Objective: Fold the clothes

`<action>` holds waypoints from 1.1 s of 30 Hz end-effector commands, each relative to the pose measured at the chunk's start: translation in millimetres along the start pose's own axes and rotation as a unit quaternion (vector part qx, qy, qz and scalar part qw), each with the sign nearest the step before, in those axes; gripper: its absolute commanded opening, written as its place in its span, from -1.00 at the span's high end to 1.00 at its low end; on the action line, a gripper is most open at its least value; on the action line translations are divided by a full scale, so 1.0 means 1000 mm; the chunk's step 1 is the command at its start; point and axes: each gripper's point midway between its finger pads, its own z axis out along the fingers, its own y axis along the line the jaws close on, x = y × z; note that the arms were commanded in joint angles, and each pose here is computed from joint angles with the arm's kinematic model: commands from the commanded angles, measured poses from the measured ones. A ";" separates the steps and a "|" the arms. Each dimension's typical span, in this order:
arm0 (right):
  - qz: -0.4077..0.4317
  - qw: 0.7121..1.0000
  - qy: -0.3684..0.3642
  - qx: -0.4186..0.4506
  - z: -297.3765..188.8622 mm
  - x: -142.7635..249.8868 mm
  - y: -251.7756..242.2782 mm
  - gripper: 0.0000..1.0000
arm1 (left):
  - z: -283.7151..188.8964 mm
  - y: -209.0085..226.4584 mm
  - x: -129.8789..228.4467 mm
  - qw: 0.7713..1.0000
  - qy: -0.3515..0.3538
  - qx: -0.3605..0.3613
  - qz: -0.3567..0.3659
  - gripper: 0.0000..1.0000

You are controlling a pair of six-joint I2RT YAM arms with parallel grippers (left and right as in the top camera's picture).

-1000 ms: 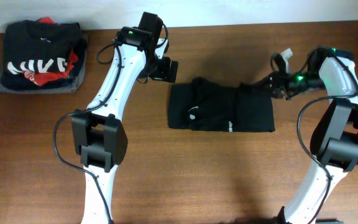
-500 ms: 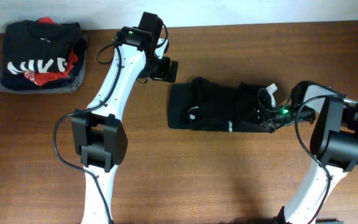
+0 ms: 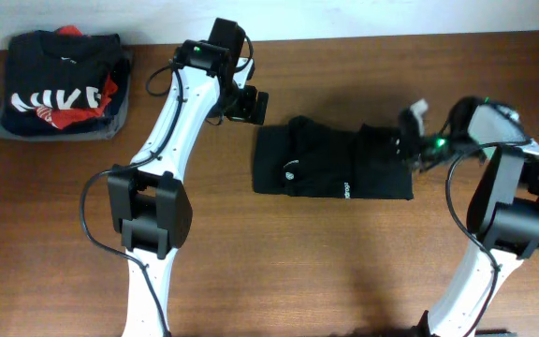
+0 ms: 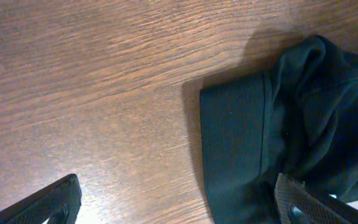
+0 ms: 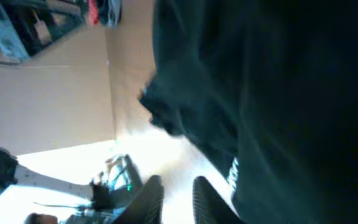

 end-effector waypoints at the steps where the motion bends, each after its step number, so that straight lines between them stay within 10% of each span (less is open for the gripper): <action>1: -0.064 0.996 -0.013 0.067 -0.029 -0.022 0.028 -0.10 | 0.007 -0.005 0.003 0.999 0.009 0.026 0.042 -0.98; 8: -0.041 0.988 -0.018 0.151 -0.049 -0.037 0.025 -0.89 | 0.013 -0.021 0.010 0.991 0.020 0.111 0.067 -0.99; 33: -0.046 0.983 -0.017 0.174 -0.052 -0.039 0.016 -0.93 | 0.049 -0.019 0.065 0.953 0.108 0.284 -0.003 -0.98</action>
